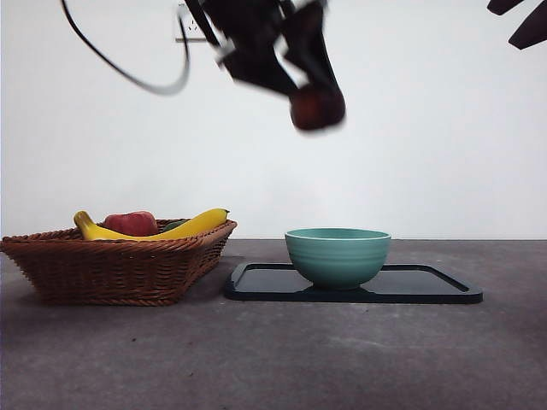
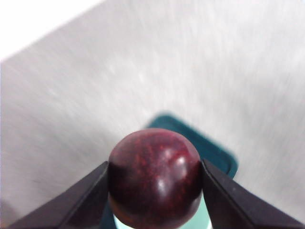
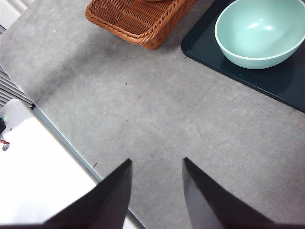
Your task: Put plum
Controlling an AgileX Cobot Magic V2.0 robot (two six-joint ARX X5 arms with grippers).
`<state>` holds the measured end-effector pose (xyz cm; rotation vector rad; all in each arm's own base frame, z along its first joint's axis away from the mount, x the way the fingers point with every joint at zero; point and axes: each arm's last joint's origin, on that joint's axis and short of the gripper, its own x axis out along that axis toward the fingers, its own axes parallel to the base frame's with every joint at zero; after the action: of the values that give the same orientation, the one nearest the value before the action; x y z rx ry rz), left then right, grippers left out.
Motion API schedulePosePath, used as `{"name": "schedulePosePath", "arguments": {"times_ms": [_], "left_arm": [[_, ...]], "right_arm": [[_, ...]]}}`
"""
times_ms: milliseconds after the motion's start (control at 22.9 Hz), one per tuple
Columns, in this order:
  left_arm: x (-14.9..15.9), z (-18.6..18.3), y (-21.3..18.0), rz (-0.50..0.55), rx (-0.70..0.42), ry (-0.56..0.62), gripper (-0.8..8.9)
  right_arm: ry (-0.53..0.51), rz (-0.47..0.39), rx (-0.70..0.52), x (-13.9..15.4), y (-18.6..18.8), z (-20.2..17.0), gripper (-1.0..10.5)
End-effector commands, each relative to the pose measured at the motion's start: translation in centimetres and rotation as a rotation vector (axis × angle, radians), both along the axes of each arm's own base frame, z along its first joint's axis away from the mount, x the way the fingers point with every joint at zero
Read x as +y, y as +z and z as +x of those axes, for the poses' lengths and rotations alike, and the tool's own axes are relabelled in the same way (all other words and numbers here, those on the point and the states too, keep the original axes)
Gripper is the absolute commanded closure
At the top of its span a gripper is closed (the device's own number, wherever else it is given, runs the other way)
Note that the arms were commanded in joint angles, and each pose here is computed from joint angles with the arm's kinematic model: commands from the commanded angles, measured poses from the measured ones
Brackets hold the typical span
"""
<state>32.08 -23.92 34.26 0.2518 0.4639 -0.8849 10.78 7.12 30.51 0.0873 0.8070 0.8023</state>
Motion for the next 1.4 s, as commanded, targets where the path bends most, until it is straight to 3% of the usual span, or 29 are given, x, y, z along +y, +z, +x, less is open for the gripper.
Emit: {"name": "schedulePosePath", "arguments": {"times_ms": [44,306,525,875,1400], "left_arm": [[2.3,-2.4,5.1,-0.122,-0.041,0.048,5.69],[9.7,-10.8,11.4,-0.113,-0.049,0.112,5.69],[13.8,-14.7,11.5,-0.027,-0.017,0.197,5.69],[15.6,-11.6,2.9,-0.002,0.03,0.337,5.69],[16.0,-6.0,-5.7,0.05,0.075,0.406,5.69]], "right_arm": [[0.006,0.008,-0.005,0.1,0.2,0.1,7.7],[0.007,0.009,-0.009,0.1,0.2,0.1,7.7],[0.007,0.015,-0.02,0.2,0.3,0.1,7.7],[0.007,0.023,-0.033,0.2,0.4,0.2,7.7],[0.006,0.023,-0.032,0.2,0.4,0.2,7.7]]}}
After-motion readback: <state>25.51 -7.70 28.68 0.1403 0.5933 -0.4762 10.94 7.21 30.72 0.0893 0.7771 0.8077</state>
